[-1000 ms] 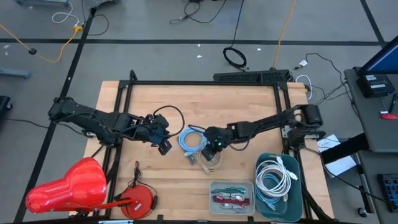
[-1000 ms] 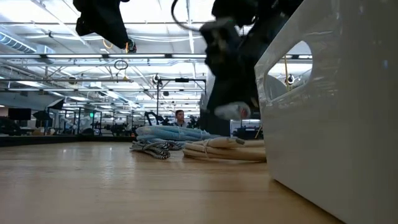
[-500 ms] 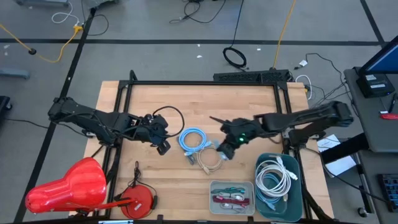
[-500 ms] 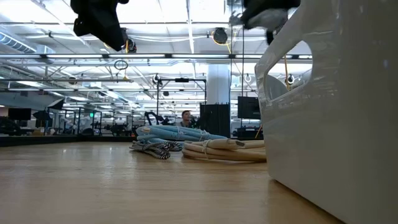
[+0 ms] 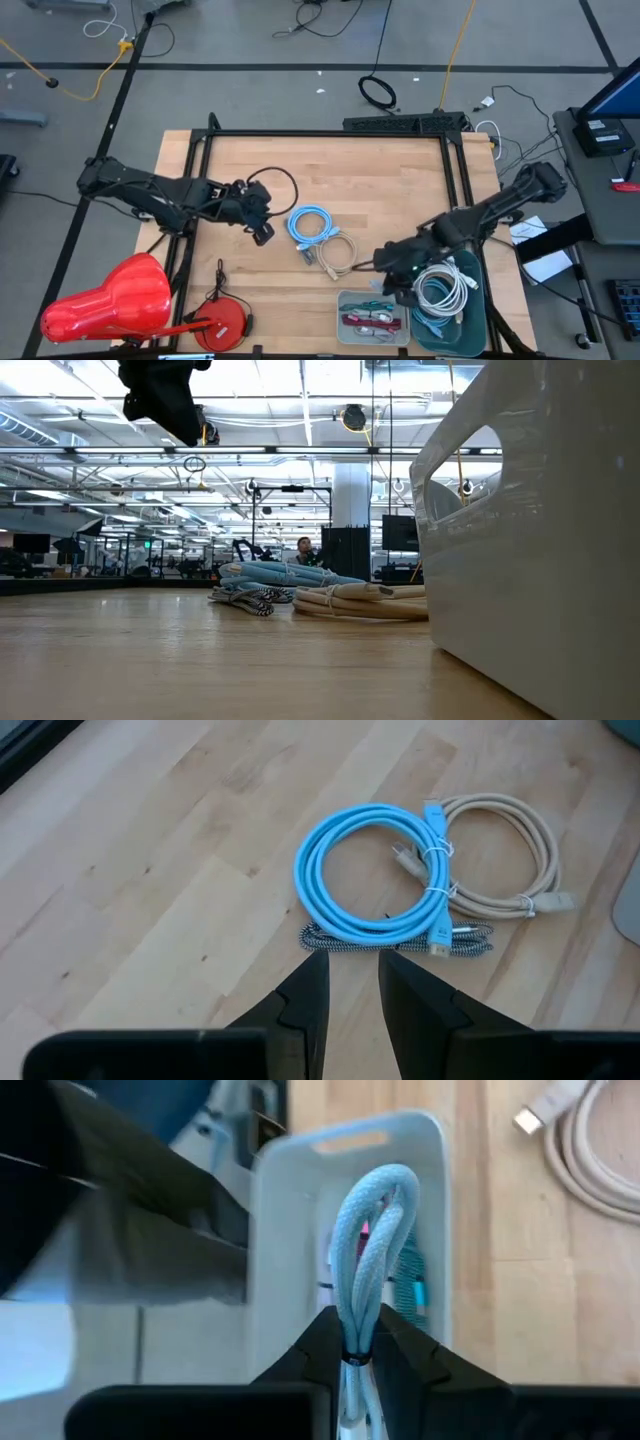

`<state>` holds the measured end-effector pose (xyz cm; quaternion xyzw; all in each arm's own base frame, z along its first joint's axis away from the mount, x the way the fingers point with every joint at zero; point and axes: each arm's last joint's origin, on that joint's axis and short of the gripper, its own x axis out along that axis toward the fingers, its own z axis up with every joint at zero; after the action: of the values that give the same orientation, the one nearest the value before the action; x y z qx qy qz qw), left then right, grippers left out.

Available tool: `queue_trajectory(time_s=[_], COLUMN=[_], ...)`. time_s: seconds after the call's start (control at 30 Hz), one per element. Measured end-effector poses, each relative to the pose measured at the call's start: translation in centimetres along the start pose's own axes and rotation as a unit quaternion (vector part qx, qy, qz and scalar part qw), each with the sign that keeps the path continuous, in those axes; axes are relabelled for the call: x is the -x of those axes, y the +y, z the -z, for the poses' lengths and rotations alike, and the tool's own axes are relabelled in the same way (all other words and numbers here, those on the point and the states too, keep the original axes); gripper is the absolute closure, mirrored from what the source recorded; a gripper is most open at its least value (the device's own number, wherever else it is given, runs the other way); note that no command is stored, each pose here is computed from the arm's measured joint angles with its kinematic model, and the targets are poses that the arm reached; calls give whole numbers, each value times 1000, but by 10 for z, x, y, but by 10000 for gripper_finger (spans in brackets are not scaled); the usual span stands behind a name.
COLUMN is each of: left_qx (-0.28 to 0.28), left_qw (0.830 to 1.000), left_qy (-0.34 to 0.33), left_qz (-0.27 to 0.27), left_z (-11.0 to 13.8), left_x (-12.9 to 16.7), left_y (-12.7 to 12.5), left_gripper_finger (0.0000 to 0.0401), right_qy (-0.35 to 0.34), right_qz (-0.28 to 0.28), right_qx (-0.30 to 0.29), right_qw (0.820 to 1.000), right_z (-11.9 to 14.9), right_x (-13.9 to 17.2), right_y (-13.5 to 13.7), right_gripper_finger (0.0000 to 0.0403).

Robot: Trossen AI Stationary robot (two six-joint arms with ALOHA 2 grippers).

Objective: Pick & Place USB Port
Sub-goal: Put the light blue USB cable into the gray bin, then put the blue HDMI cable into the blue bin

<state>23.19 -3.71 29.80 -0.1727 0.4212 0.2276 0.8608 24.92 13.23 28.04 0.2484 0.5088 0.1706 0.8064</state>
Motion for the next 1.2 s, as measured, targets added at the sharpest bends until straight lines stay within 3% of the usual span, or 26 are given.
queue_trajectory(time_s=[0.2,0.37,0.57,0.8,1.2], left_qx=[3,5,4,5,37], left_qw=[1000,999,998,998,997], left_qy=[18,48,66,64,61], left_qz=[10,2,-11,-10,-11], left_z=[-4,-2,1,1,0], left_x=[-3,-4,-4,-4,-4], left_y=[6,12,15,15,15], left_gripper_finger=[309,309,309,309,309], right_qy=[65,127,118,119,125], right_qz=[34,13,-4,-9,-10], right_qx=[30,45,80,76,55], right_qw=[997,991,990,990,991], right_z=[0,7,3,2,1], right_x=[-37,-63,-74,-77,-73], right_y=[-14,-15,-3,-3,-5], right_gripper_finger=[373,374,372,370,242])
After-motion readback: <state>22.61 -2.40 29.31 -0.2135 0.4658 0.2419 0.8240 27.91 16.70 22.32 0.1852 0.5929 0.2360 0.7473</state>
